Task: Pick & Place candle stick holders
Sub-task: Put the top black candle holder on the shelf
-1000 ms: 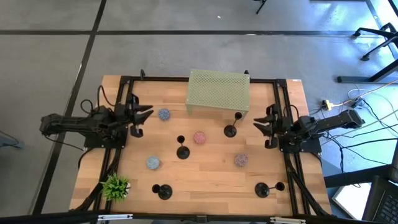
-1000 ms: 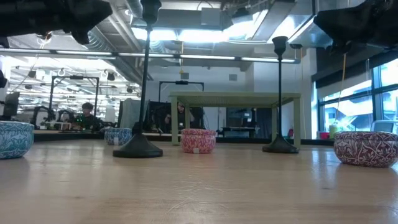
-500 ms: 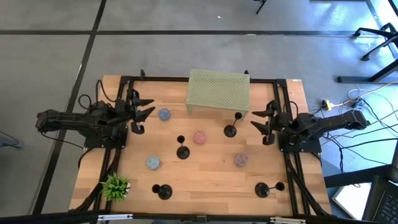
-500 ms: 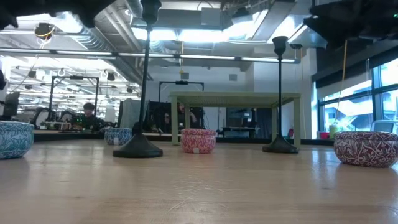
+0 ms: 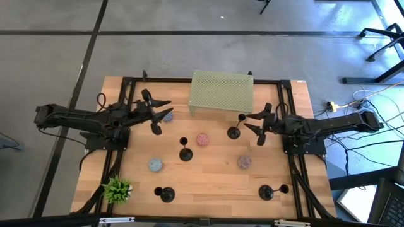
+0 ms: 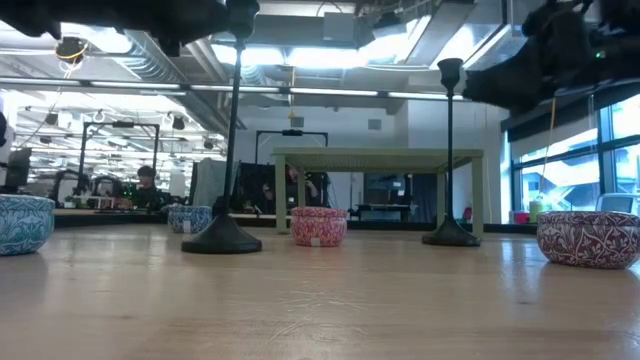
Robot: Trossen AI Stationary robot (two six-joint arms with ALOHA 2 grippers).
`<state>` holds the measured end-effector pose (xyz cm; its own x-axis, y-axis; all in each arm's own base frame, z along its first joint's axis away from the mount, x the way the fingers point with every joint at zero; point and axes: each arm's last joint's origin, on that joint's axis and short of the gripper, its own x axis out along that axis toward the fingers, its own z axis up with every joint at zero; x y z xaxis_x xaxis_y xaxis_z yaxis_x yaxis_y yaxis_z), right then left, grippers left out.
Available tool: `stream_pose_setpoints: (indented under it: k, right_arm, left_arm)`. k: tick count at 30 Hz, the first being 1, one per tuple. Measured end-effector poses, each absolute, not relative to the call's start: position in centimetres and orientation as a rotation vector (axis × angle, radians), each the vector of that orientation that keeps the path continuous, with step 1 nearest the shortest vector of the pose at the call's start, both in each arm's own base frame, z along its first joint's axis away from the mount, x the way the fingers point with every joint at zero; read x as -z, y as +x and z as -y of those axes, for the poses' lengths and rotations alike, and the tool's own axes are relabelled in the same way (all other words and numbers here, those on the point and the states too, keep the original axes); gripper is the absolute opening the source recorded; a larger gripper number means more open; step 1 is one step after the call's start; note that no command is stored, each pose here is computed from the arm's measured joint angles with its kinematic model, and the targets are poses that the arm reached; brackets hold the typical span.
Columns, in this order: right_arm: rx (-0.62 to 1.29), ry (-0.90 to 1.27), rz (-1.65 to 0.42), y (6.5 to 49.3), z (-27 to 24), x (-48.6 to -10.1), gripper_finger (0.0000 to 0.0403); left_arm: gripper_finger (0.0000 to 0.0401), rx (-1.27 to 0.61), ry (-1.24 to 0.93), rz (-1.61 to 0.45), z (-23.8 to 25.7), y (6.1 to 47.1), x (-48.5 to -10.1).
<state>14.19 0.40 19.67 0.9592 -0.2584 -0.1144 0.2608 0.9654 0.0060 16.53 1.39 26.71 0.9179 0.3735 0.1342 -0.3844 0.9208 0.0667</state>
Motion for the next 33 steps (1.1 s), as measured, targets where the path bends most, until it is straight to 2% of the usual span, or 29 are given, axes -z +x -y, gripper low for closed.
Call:
stream_pose_setpoints:
  k: [7, 24, 28, 33]
  right_arm:
    - [0.228, 0.083, -0.125, 15.1, -0.1, -19.2, 0.0202]
    - [0.265, 0.103, -0.095, 17.0, 0.4, -18.6, 0.0200]
    - [0.267, 0.123, -0.098, 17.2, 0.4, -18.4, 0.0182]
    - [0.268, 0.122, -0.110, 17.3, 0.4, -18.2, 0.0134]
  left_arm:
    - [0.0139, -0.509, 0.078, 0.136, -1.7, 16.5, -26.8]
    - [0.0139, -0.511, 0.075, 0.148, -1.7, 16.5, -27.0]
    - [0.0139, -0.511, 0.075, 0.147, -1.7, 16.5, -27.0]
    - [0.0139, -0.511, 0.075, 0.145, -1.7, 16.5, -26.9]
